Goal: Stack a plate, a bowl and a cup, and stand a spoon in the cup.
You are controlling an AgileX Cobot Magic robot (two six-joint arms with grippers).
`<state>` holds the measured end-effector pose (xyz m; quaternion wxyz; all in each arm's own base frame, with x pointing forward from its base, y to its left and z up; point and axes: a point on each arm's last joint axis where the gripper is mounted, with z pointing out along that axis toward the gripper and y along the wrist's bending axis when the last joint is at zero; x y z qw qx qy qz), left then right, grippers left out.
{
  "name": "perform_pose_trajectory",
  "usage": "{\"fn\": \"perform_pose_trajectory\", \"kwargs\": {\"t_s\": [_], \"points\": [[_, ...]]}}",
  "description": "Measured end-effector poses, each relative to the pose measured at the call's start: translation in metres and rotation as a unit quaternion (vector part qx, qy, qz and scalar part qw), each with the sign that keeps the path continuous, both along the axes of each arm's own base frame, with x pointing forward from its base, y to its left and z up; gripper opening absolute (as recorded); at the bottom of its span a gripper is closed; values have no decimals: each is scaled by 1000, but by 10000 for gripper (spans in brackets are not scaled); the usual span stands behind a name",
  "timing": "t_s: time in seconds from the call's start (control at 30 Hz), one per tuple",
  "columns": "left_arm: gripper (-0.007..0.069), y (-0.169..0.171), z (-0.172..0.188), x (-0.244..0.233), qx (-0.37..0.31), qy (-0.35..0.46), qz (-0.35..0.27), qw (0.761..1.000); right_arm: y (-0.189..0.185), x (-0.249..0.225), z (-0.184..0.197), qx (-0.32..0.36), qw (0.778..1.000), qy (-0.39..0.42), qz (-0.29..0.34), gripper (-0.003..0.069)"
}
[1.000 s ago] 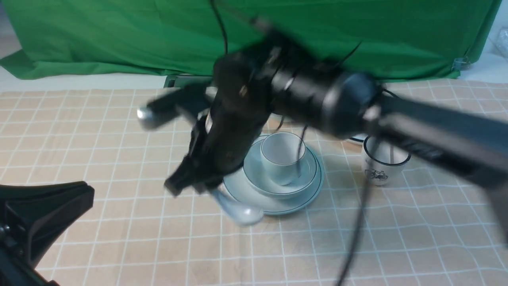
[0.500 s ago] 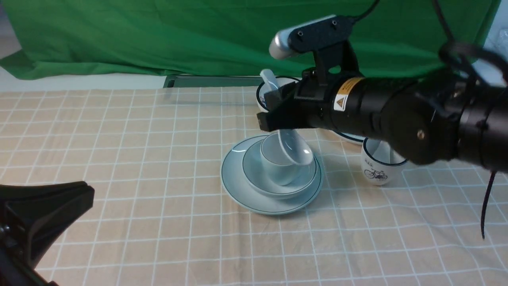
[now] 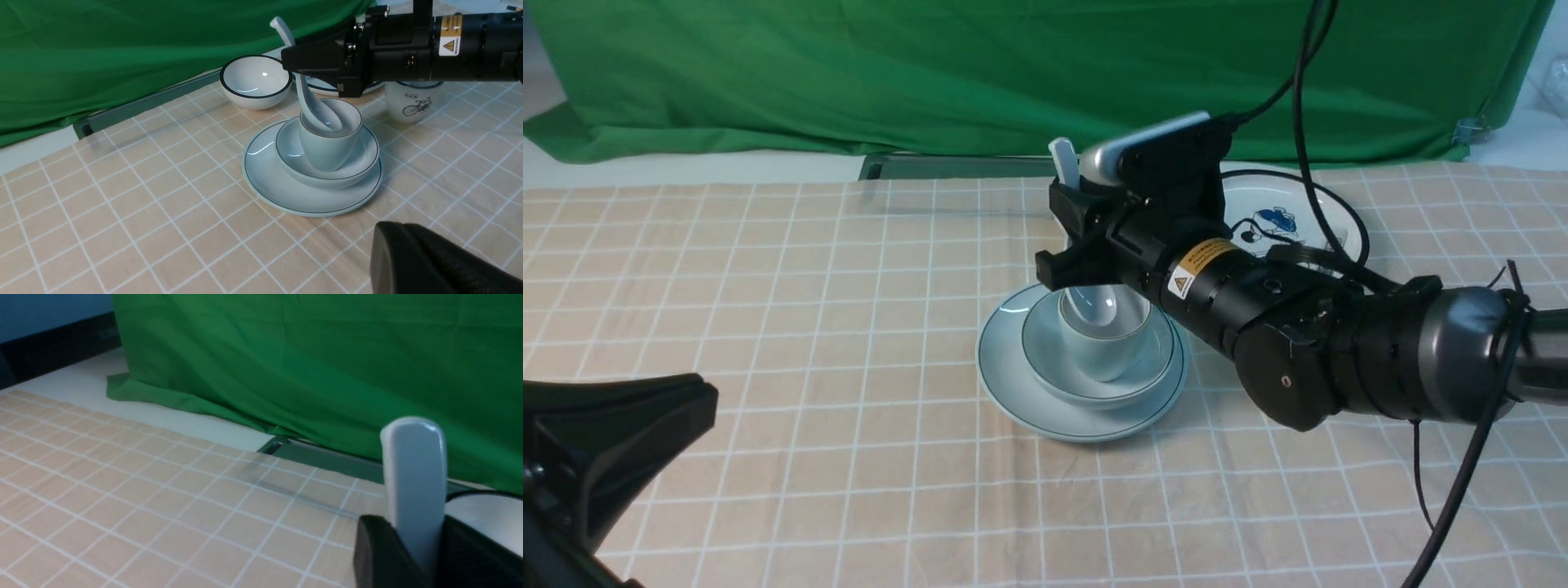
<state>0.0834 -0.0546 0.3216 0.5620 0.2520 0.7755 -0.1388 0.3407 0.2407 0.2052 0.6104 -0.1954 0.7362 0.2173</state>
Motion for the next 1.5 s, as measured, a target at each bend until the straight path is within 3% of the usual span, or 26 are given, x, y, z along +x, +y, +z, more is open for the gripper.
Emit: {"fn": "perform_pose_trajectory", "kwargs": {"t_s": [0.2, 0.4, 0.47, 0.63, 0.8, 0.83, 0.87, 1.03, 1.27, 1.5], "points": [[1, 0, 0, 0, -4, 4, -1, 1000, 0, 1, -11, -12, 1000, 18, 0, 198], [1, 0, 0, 0, -5, 5, -1, 1000, 0, -1, -9, -18, 999, 26, 0, 360], [1, -1, 0, 0, -6, 5, -1, 1000, -2, -4, -1, -25, 999, 36, 1, 393], [1, -1, 1, -1, -8, 2, -3, 1000, -11, -17, 34, -38, 998, 57, 3, 395], [1, 7, 14, -22, -86, -73, -50, 992, -49, -72, 115, -82, 991, 102, 13, 277], [1, 9, 15, -25, -90, -82, -52, 991, -51, -75, 118, -85, 991, 105, 14, 269], [1, 13, 13, -33, -119, -110, -62, 985, -66, -97, 137, -103, 987, 121, 18, 202], [1, 22, -5, -45, -168, -172, -73, 968, -107, -155, 163, -147, 971, 189, 23, 71], [1, 17, -37, -40, -156, -152, -74, 973, -147, -212, 165, -155, 961, 228, 19, 44], [1, 14, -59, -36, -136, -124, -73, 980, -165, -237, 176, -134, 971, 198, 19, 62]]}}
